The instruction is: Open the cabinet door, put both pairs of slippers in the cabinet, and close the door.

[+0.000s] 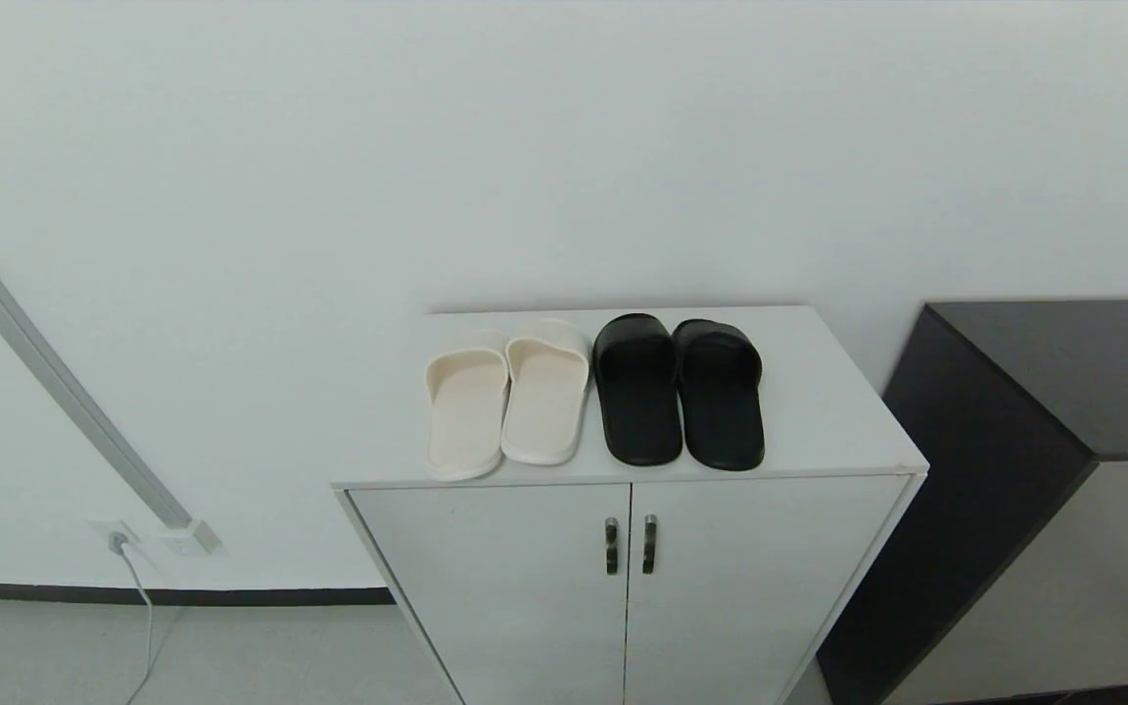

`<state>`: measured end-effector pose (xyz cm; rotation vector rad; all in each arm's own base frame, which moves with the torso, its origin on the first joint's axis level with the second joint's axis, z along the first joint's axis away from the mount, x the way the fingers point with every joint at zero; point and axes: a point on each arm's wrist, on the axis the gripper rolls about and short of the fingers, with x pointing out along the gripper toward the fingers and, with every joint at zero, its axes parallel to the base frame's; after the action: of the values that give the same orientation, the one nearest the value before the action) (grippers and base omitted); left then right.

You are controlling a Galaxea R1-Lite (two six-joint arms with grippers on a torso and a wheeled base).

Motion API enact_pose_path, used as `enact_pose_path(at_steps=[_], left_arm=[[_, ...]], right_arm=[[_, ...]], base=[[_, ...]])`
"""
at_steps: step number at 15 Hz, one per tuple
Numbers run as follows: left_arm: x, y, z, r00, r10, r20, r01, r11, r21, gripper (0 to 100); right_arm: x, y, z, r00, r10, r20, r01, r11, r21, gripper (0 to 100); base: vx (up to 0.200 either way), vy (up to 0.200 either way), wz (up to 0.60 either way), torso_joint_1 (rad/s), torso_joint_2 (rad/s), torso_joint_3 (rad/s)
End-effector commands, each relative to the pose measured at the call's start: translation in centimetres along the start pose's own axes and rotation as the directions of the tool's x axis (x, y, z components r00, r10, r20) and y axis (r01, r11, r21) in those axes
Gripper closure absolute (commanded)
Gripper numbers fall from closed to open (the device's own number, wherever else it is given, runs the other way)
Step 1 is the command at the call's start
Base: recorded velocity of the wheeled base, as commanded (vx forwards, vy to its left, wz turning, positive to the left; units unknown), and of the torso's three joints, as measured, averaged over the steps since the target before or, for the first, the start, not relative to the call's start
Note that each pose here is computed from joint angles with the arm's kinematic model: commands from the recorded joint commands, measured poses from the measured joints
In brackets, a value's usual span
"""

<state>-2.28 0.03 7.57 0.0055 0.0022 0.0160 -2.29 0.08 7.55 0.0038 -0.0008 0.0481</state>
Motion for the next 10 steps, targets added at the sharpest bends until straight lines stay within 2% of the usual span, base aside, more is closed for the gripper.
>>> enact_pose_path(at_steps=[1,7,9,10], left_arm=[[0.0,0.0,0.0,1.000,-0.001,0.001,0.001,1.000,0.001,100],[0.0,0.0,0.0,1.000,0.001,0.001,-0.001,1.000,0.001,100],[0.0,0.0,0.0,1.000,-0.001,0.001,0.001,1.000,0.002,100],[0.0,0.0,0.0,1.000,-0.001,0.001,0.001,1.000,0.004,100]], right_arm=[[0.0,0.0,0.0,1.000,0.001,-0.001,-0.001,1.000,-0.001,0],[0.0,0.0,0.0,1.000,-0.001,-0.001,0.001,1.000,-0.004,0],[0.0,-0.1,0.2,0.999,-0.048,0.015,0.048,0.999,-0.004,0],[-1.5,-0.1,5.4,0.978,-0.070,0.194,0.062,0.997,0.046,0]], base=[[0.000,0.000,0.00,0.000,0.00,0.000],[0.000,0.000,0.00,0.000,0.00,0.000],[0.000,0.000,0.00,0.000,0.00,0.000],[0.000,0.000,0.00,0.000,0.00,0.000]])
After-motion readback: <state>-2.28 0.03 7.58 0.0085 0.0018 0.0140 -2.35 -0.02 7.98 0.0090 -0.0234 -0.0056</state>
